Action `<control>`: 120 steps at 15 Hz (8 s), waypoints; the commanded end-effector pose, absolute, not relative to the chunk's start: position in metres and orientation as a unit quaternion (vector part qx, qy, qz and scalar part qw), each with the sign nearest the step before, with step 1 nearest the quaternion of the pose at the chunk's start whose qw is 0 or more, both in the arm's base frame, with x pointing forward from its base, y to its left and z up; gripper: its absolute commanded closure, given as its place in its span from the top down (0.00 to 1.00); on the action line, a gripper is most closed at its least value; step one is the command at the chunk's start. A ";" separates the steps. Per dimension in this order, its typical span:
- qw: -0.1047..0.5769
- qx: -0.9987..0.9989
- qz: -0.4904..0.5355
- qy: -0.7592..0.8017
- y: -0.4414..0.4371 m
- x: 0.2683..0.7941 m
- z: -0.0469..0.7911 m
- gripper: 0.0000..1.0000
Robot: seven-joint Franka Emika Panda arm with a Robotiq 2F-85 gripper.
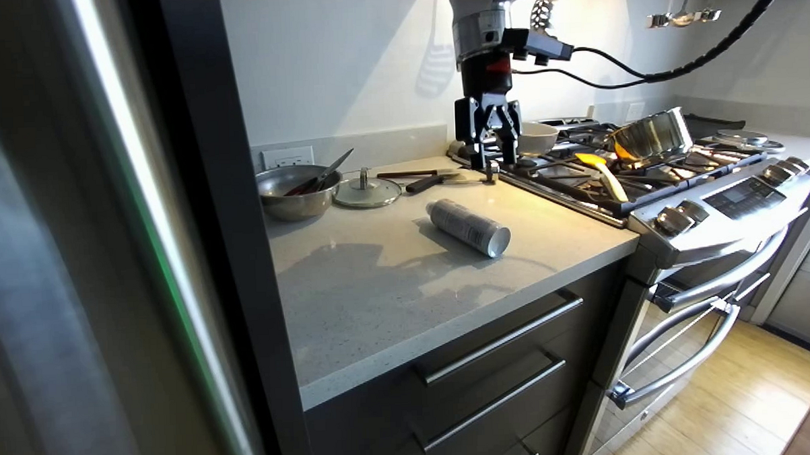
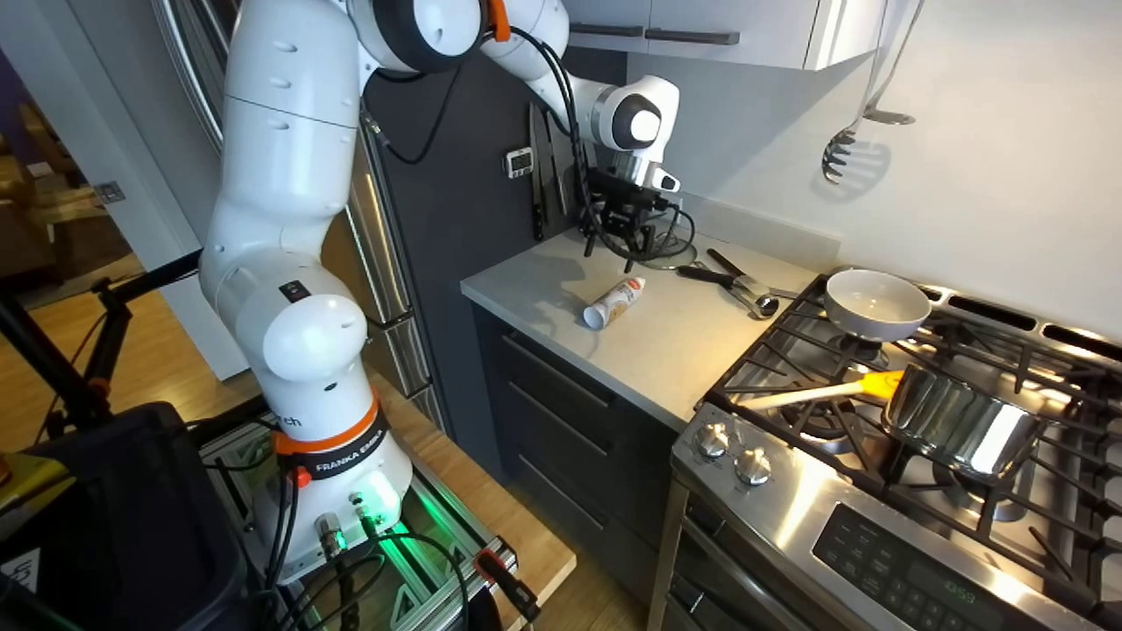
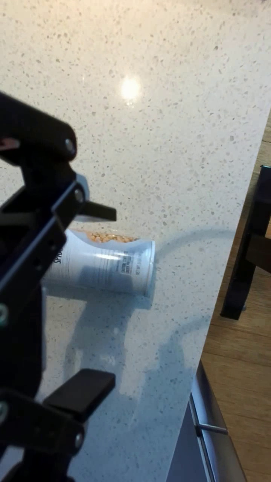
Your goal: Pick up the fallen whipped cream container and place it the right way up on the kitchen counter
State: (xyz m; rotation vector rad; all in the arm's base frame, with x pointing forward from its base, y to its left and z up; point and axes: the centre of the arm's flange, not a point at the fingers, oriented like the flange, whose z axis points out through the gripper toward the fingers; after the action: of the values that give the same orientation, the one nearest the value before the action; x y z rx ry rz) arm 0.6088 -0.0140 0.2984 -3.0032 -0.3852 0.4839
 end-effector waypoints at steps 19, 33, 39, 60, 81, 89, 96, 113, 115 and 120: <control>0.029 -0.981 0.162 -0.098 -0.009 0.703 0.224 1.00; 0.024 -0.960 0.253 -0.121 0.009 0.733 0.180 0.75; 0.014 -0.956 0.265 -0.124 0.007 0.730 0.169 1.00; 0.002 -0.966 0.224 -0.129 0.011 0.739 0.160 0.66; -0.007 -0.996 -0.053 -0.066 0.017 0.680 0.267 0.38; -0.022 -0.982 -0.189 0.006 0.027 0.633 0.282 0.38; -0.089 -0.954 -0.268 0.102 0.011 0.588 0.278 0.38; -0.107 -0.902 -0.379 0.177 0.008 0.564 0.251 0.38; -0.102 -0.898 -0.389 0.180 0.007 0.561 0.246 0.38; -0.103 -0.886 -0.415 0.179 0.007 0.551 0.228 0.38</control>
State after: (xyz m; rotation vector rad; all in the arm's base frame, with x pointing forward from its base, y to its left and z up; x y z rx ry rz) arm 0.5619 0.0052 0.2403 -3.0019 0.6190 -1.3505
